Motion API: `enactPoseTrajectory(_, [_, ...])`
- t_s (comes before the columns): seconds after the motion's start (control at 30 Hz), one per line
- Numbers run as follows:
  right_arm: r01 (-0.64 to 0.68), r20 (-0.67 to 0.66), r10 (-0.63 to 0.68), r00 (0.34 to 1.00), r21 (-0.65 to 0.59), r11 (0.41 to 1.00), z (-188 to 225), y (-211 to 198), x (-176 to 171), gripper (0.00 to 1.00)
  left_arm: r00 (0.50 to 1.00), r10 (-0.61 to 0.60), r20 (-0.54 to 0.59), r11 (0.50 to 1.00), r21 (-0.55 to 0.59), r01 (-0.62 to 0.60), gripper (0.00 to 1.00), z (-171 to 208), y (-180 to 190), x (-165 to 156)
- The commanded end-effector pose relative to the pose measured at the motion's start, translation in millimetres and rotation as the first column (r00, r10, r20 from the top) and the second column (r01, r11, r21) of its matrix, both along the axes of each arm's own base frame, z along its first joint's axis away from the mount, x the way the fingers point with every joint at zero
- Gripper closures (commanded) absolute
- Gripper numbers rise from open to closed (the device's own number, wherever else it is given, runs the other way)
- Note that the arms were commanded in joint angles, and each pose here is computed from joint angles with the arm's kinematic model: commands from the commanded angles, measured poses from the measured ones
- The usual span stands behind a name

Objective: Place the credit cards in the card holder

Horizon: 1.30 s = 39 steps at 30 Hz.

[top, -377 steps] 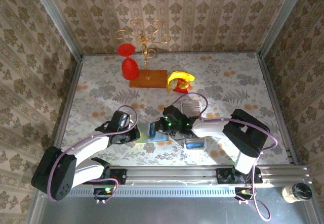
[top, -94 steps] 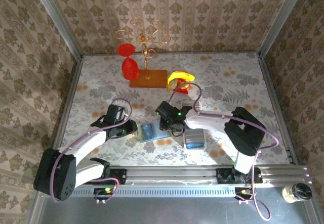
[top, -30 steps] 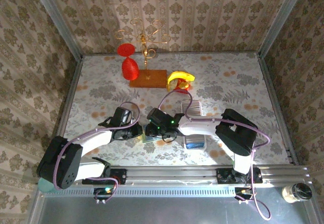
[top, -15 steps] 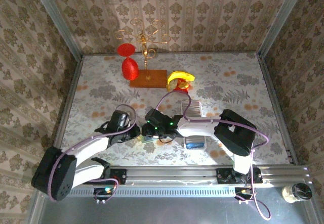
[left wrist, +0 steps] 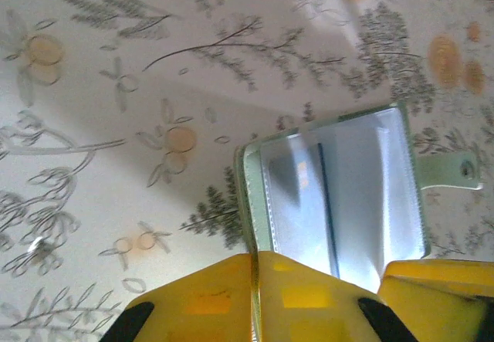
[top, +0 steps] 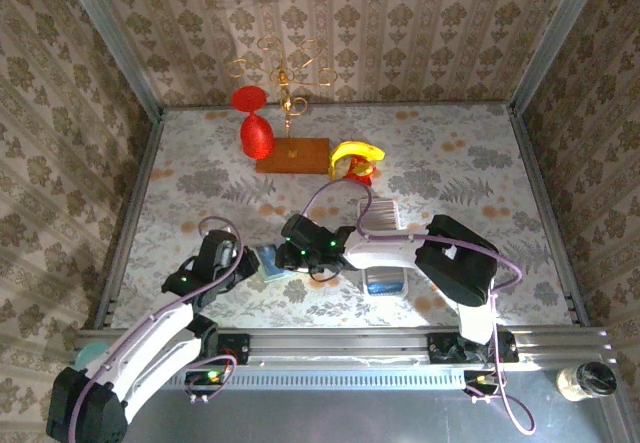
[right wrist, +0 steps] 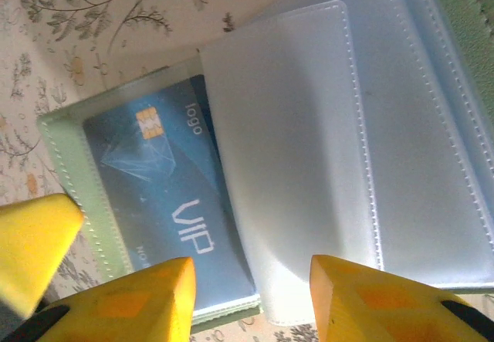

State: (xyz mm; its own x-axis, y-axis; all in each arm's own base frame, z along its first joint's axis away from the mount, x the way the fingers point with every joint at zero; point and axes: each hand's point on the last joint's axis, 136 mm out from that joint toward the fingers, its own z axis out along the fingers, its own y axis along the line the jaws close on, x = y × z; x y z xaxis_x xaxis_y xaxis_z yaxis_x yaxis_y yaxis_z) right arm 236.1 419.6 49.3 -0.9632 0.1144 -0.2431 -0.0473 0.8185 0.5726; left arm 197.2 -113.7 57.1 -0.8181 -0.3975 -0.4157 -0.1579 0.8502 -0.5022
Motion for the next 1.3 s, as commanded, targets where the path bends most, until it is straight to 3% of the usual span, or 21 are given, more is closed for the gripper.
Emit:
enactPoseTrajectory(0.0, [-0.022, -0.003, 0.021, 1.000, -0.017, 1.000, -5, 7, -2, 0.56, 0.993, 0.066, -0.101, 0.997, 0.058, -0.060, 0.90, -24, 17, -15])
enactPoseTrajectory(0.13, [-0.023, 0.005, 0.024, 1.000, -0.020, 1.000, -3, 9, 1, 0.57, 0.981, 0.091, -0.173, 0.996, 0.007, -0.091, 0.91, -49, 17, -19])
enactPoseTrajectory(0.3, [-0.031, 0.011, 0.031, 0.999, -0.020, 0.999, 1, 12, 2, 0.57, 0.979, 0.026, -0.204, 0.997, -0.066, -0.041, 0.94, -55, 6, -12])
enactPoseTrajectory(0.7, [0.023, 0.077, -0.021, 0.997, -0.023, 0.999, 23, -1, 16, 0.55, 0.976, -0.182, -0.122, 0.982, -0.066, 0.175, 0.98, -32, -19, 14])
enactPoseTrajectory(1.0, [0.166, 0.107, -0.145, 0.984, -0.229, 0.959, 14, -73, 13, 0.54, 0.952, -0.291, -0.100, 0.957, -0.048, 0.287, 1.00, -28, -45, 22])
enactPoseTrajectory(1.27, [0.186, 0.041, -0.182, 0.982, -0.307, 0.933, -14, -96, 10, 0.54, 0.938, -0.330, -0.105, 0.944, -0.055, 0.325, 1.00, -29, -54, 27])
